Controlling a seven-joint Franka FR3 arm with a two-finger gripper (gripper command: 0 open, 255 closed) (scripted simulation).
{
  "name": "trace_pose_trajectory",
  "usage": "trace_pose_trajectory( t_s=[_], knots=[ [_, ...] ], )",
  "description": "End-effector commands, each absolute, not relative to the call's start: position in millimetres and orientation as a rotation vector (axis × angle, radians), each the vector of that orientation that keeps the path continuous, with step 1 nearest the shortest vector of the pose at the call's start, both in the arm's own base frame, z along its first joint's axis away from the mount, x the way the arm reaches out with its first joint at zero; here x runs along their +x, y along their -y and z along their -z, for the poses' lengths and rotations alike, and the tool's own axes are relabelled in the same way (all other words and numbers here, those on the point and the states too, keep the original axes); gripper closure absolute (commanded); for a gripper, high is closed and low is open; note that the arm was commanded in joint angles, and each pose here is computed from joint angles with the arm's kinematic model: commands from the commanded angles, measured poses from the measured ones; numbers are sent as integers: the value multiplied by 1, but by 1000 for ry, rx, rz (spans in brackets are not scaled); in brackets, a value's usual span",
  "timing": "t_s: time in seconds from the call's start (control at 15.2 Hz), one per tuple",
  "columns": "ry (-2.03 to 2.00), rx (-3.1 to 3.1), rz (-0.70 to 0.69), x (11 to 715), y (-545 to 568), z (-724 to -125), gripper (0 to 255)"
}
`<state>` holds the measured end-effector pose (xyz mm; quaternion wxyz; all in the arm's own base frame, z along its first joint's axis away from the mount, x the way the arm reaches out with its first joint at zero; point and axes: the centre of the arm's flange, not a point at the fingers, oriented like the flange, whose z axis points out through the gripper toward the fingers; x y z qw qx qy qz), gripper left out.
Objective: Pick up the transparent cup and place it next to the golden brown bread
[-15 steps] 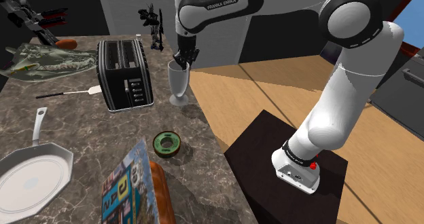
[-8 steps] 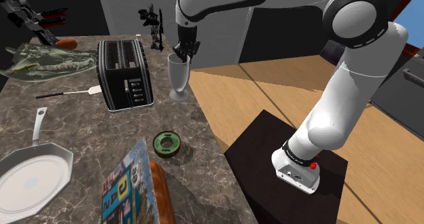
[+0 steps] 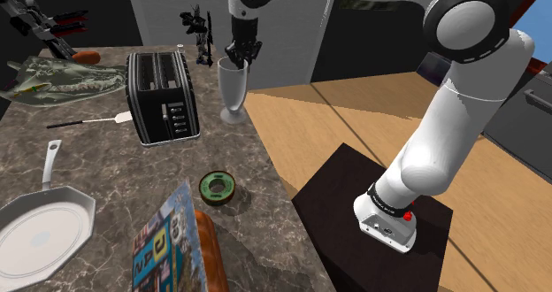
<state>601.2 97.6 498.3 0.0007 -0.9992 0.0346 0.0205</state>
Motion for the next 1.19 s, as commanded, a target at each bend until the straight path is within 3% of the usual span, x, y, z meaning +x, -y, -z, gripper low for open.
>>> trace_pose_trajectory(
  t_s=[0.0,1.12],
  knots=[
    [-108,-3137,-63,602,-97,-510,255],
    [-108,-3137,-63,602,-97,-600,255]
  ],
)
